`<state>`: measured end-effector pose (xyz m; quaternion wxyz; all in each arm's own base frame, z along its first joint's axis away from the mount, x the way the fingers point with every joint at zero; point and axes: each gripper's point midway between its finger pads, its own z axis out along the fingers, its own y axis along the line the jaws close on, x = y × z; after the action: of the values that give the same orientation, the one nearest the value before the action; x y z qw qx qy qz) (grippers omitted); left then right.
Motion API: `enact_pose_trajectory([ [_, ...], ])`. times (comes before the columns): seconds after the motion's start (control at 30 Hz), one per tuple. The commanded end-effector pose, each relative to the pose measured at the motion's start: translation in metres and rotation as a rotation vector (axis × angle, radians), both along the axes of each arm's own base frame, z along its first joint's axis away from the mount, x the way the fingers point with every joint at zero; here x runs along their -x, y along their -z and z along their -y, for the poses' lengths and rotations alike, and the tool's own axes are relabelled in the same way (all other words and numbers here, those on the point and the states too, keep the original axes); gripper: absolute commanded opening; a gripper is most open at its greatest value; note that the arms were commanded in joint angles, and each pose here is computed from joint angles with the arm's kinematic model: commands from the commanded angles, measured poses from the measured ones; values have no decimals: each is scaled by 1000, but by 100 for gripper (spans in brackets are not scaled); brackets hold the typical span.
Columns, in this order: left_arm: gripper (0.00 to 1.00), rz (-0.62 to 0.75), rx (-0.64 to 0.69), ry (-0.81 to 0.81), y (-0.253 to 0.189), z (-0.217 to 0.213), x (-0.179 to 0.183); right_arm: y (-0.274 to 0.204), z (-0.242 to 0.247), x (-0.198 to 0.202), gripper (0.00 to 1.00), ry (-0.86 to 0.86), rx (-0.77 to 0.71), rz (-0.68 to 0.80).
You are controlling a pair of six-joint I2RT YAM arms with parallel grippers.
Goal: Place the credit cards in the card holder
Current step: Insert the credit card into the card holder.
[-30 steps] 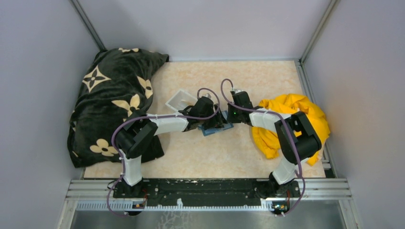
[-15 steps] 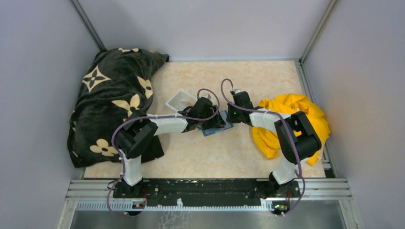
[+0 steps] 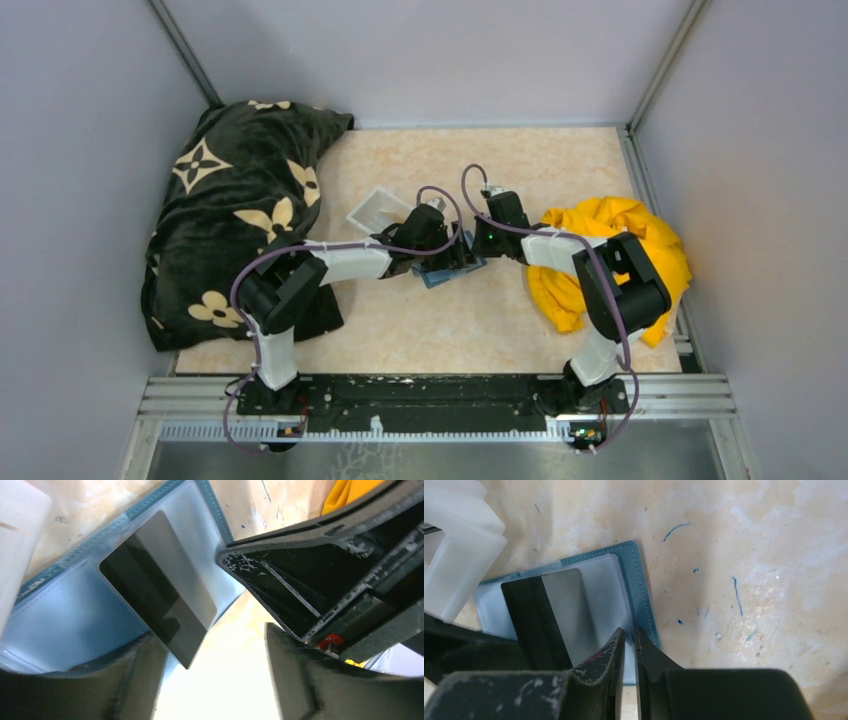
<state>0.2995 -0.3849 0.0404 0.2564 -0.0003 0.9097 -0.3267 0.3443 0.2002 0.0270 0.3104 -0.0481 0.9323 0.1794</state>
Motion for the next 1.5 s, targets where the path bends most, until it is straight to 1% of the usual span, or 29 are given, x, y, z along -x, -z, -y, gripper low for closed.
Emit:
enact_pose_trajectory([
  [0.0,97,-149,-229,29,59,-48,40,13,-11,16,12,-39,-19,-64],
  [0.03,99,-150,-235,26,59,-49,41,12,-11,15,12,-40,-20,-64],
  [0.07,100,-148,-238,23,58,-50,41,13,-11,15,12,-40,-19,-65],
  [0.47,100,-153,-289,-9,58,-62,40,11,-13,14,12,-47,-26,-63],
  [0.63,97,-143,-292,-14,57,-64,40,5,-13,12,18,-42,-22,-50],
  [0.83,99,-111,-238,12,51,-58,41,-3,-13,8,27,-40,-27,-28],
  [1.0,100,-113,-237,39,51,-56,43,-2,-16,7,28,-55,-26,-33],
  [1.23,100,-125,-294,36,54,-62,41,-2,-14,8,28,-62,-15,-35],
  [1.47,100,-149,-446,31,65,-85,44,-5,-14,5,28,-61,-9,-31],
])
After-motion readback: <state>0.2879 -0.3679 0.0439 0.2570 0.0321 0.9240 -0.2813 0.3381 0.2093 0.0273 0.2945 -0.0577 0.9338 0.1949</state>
